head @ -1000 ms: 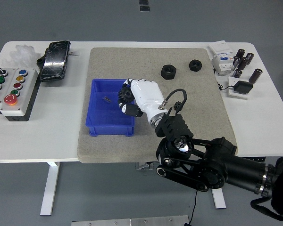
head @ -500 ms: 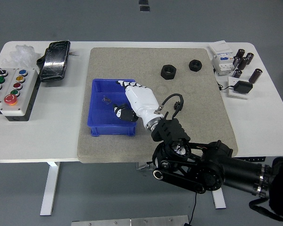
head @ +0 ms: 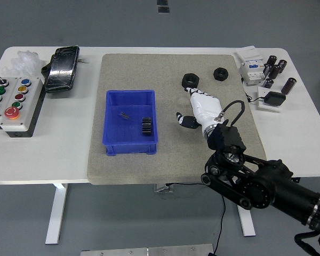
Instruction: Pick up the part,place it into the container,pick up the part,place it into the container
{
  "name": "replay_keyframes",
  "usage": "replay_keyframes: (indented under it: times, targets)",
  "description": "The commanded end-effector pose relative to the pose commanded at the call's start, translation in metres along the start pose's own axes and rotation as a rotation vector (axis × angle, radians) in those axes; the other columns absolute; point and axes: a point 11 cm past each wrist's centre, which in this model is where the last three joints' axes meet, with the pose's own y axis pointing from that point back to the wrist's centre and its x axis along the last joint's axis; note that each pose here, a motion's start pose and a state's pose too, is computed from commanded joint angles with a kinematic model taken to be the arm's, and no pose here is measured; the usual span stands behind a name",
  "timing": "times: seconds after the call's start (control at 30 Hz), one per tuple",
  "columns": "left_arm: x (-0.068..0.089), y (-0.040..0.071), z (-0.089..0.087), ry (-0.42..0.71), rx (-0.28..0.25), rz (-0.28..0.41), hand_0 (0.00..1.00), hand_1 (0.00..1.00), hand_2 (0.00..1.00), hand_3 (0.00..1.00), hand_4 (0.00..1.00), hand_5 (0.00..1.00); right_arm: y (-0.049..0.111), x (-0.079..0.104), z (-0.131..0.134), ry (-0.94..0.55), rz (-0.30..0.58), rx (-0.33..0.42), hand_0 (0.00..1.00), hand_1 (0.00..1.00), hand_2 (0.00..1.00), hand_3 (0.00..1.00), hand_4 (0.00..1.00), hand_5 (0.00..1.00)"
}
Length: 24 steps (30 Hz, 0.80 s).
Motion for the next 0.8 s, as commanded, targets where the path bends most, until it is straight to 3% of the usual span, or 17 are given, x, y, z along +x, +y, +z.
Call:
replay_keyframes:
  times: [0.3, 0.33, 0.5, 0.53, 0.7, 0.73, 0.8]
  targets:
    - [-0.001, 0.000, 0.002, -0.004, -0.007, -0.003, 0.668, 0.569, 0.532, 0.657, 0.660, 0.463, -0.002, -0.020, 0.022, 0.088, -0.096, -0.056, 0.633, 0.748, 0.809, 0.869, 0.712, 0.274]
    - [-0.001, 0.000, 0.002, -0.005, -0.007, -0.003, 0.667, 0.570, 0.532, 0.656, 0.660, 0.462, -0.002, -0.021, 0.022, 0.093, -0.100, -0.057, 0.550, 0.689, 0.724, 0.825, 0.337, 0.211]
    - [-0.001, 0.000, 0.002, -0.005, -0.007, -0.002, 0.667, 0.570, 0.532, 0.656, 0.660, 0.462, -0.003, -0.021, 0.025, 0.126, -0.100, -0.058, 0.550, 0.689, 0.724, 0.825, 0.337, 0.211]
    - [-0.001, 0.000, 0.002, -0.005, -0.007, -0.002, 0.668, 0.570, 0.533, 0.656, 0.655, 0.459, -0.004, -0.020, 0.025, 0.130, -0.098, -0.058, 0.425, 0.535, 0.476, 0.622, 0.002, 0.180]
    - [-0.001, 0.000, 0.002, -0.010, -0.006, -0.003, 0.668, 0.570, 0.533, 0.656, 0.655, 0.459, -0.004, -0.018, 0.025, 0.131, -0.073, -0.056, 0.425, 0.535, 0.476, 0.622, 0.002, 0.180]
    - [-0.002, 0.000, 0.002, -0.011, -0.006, -0.004, 0.668, 0.569, 0.533, 0.657, 0.654, 0.463, -0.004, -0.018, 0.025, 0.130, -0.069, -0.055, 0.338, 0.436, 0.340, 0.492, 0.002, 0.016]
    - [-0.002, 0.000, 0.002, -0.011, -0.006, -0.004, 0.668, 0.569, 0.533, 0.657, 0.654, 0.463, -0.004, -0.018, 0.025, 0.127, -0.062, -0.053, 0.338, 0.436, 0.340, 0.492, 0.002, 0.016]
